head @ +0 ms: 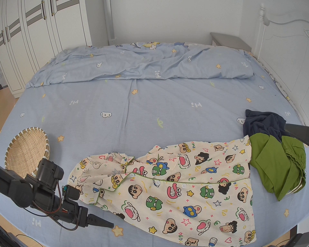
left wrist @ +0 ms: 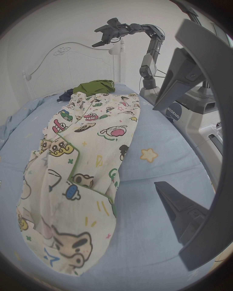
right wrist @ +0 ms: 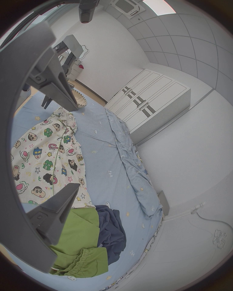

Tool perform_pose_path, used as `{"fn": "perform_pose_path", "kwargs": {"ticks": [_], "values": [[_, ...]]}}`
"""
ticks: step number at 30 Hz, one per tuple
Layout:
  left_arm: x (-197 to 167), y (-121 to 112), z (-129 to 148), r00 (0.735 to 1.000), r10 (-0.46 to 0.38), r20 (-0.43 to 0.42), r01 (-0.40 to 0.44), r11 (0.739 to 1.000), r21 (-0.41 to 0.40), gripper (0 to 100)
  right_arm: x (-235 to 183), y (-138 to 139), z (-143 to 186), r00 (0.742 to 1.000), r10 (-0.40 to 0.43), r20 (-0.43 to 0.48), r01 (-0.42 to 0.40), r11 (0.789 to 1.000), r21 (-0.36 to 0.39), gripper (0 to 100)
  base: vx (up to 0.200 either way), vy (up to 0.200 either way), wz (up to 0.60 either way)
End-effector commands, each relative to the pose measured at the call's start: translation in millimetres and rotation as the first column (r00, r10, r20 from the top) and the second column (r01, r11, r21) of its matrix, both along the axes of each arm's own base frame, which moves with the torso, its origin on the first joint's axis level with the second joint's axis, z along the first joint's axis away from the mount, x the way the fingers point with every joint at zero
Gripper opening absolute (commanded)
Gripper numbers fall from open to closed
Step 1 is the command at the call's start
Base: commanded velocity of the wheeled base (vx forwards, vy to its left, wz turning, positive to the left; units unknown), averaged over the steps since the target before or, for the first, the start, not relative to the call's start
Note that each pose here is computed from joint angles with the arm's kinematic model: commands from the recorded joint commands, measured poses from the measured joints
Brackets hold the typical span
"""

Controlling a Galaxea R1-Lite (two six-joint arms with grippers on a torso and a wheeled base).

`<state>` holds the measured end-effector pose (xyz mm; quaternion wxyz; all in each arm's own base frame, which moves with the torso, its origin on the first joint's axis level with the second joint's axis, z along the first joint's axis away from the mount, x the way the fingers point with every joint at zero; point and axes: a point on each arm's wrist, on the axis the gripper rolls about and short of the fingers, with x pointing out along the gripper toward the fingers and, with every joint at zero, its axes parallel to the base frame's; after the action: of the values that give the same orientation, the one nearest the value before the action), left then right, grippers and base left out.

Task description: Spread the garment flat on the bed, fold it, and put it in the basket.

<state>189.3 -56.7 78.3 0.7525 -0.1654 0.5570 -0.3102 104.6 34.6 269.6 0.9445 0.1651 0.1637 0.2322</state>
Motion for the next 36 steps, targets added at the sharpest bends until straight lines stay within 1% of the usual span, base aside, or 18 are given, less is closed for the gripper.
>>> {"fn": "perform_pose_path", "kwargs": {"ticks": [1,4,7,10,11,12,13,16,20,28,33,36], "values": [[13.1,-6.0,-25.3,0.995,0.041,-0.094,-0.041,0.999,0.008,100,0.8,0.7,-1.5,1.000,0.006,-0.004,-0.006,1.000,-0.003,100,0.000,0.000,0.00],[20.6,-9.2,-25.2,0.988,0.117,-0.105,-0.121,0.992,-0.025,100,1.2,0.8,-2.1,1.000,0.006,-0.007,-0.006,1.000,-0.004,100,0.000,0.000,0.00],[23.6,-15.1,-26.7,0.981,0.155,-0.117,-0.160,0.986,-0.041,100,1.2,0.8,-2.1,1.000,0.006,-0.007,-0.006,1.000,-0.004,100,0.000,0.000,0.00],[26.9,-19.1,-27.0,0.976,0.205,-0.075,-0.205,0.979,-0.001,100,1.2,1.0,-2.1,1.000,0.007,-0.007,-0.007,1.000,-0.004,100,0.000,0.000,0.00],[28.7,-20.0,-28.7,0.973,0.225,-0.058,-0.224,0.974,0.025,100,1.2,1.0,-2.9,1.000,0.007,-0.010,-0.007,1.000,-0.005,100,0.000,0.000,0.00],[28.8,-20.3,-29.4,0.972,0.226,-0.059,-0.225,0.974,0.030,100,1.3,1.0,-3.4,1.000,0.007,-0.012,-0.008,1.000,-0.005,100,0.000,0.000,0.00],[30.6,-20.3,-32.5,0.968,0.248,-0.044,-0.246,0.967,0.062,100,1.2,1.7,-3.9,1.000,0.014,-0.012,-0.014,1.000,-0.005,100,0.000,0.000,0.00],[32.4,-20.5,-33.3,0.966,0.257,-0.029,-0.255,0.965,0.067,100,1.8,1.9,-4.1,1.000,0.014,-0.007,-0.014,1.000,-0.004,100,0.000,0.000,0.00],[34.7,-21.2,-31.0,0.965,0.262,-0.003,-0.261,0.964,0.047,100,2.5,2.0,-6.0,1.000,0.014,-0.012,-0.014,1.000,-0.005,100,0.000,0.000,0.00],[47.5,-24.6,-22.1,0.932,0.356,0.068,-0.351,0.933,-0.078,100,2.9,2.2,-6.1,1.000,0.014,-0.013,-0.014,1.000,-0.006,100,0.000,0.000,0.00],[43.5,-23.7,-23.2,0.930,0.355,0.094,-0.347,0.933,-0.092,100,2.9,2.2,-6.1,1.000,0.014,-0.013,-0.014,1.000,-0.006,100,0.000,0.000,0.00],[41.1,-23.8,-19.0,0.929,0.356,0.106,-0.345,0.932,-0.108,100,2.9,2.3,-7.0,1.000,0.015,-0.016,-0.015,1.000,-0.006,100,0.000,0.000,0.00]]}}
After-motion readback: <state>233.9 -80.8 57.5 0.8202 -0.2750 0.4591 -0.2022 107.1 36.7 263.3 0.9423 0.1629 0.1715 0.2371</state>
